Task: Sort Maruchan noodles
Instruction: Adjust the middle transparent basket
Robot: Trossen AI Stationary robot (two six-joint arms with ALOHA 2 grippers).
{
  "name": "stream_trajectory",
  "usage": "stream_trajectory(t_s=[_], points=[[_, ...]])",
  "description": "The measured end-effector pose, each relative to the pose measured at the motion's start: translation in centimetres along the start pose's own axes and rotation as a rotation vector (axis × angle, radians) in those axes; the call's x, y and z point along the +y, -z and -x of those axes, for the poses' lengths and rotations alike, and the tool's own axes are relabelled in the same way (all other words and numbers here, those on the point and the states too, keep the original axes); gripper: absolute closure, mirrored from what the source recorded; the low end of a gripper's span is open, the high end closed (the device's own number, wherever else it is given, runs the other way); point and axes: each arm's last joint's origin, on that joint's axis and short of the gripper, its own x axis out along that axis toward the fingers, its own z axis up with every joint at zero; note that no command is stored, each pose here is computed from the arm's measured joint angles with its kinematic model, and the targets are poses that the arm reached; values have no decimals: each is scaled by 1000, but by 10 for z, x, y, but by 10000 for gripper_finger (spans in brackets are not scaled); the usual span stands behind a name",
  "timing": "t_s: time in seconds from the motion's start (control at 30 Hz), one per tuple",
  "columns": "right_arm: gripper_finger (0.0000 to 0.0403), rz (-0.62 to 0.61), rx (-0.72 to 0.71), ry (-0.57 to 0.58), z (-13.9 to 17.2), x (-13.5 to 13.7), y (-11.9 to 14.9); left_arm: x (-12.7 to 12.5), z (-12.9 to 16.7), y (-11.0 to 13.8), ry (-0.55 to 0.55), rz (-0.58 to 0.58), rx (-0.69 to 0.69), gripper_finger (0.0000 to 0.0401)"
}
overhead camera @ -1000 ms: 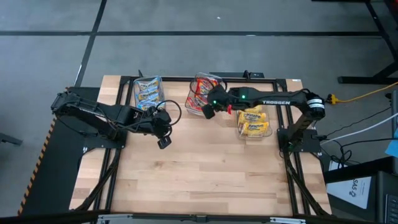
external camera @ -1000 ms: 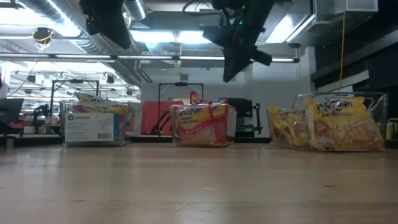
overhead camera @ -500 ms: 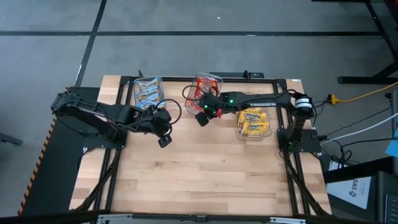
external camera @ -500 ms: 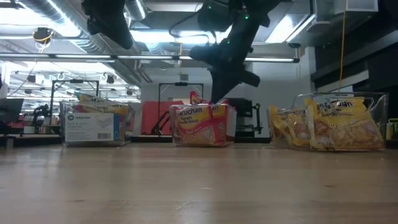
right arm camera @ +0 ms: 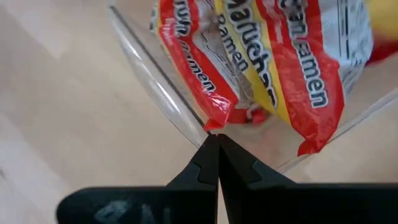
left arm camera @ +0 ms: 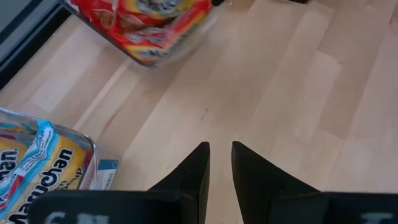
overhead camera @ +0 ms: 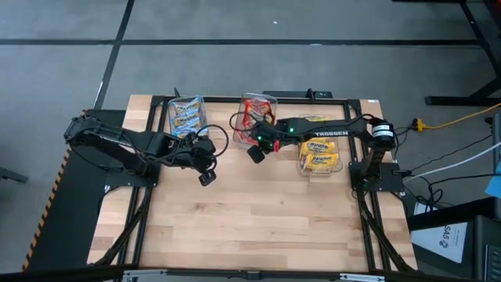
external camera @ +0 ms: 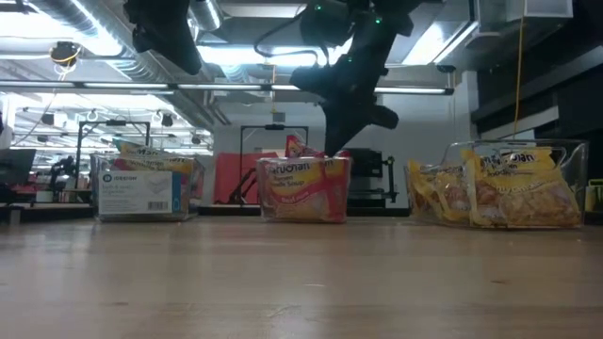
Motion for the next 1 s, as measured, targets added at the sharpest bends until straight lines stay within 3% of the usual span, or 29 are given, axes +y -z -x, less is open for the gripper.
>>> stream_trajectory(t_s=[0.3, 0.67, 1.0], points=[[403, 66, 39, 12, 7, 19, 20, 0, 0, 0, -1, -1, 0, 340], [403, 95, -79, 25, 40, 33, 0, 0, 0, 0, -1, -1, 0, 340], [403, 69, -67, 56, 33, 20, -6, 0, 0, 0, -1, -1, -1, 340]])
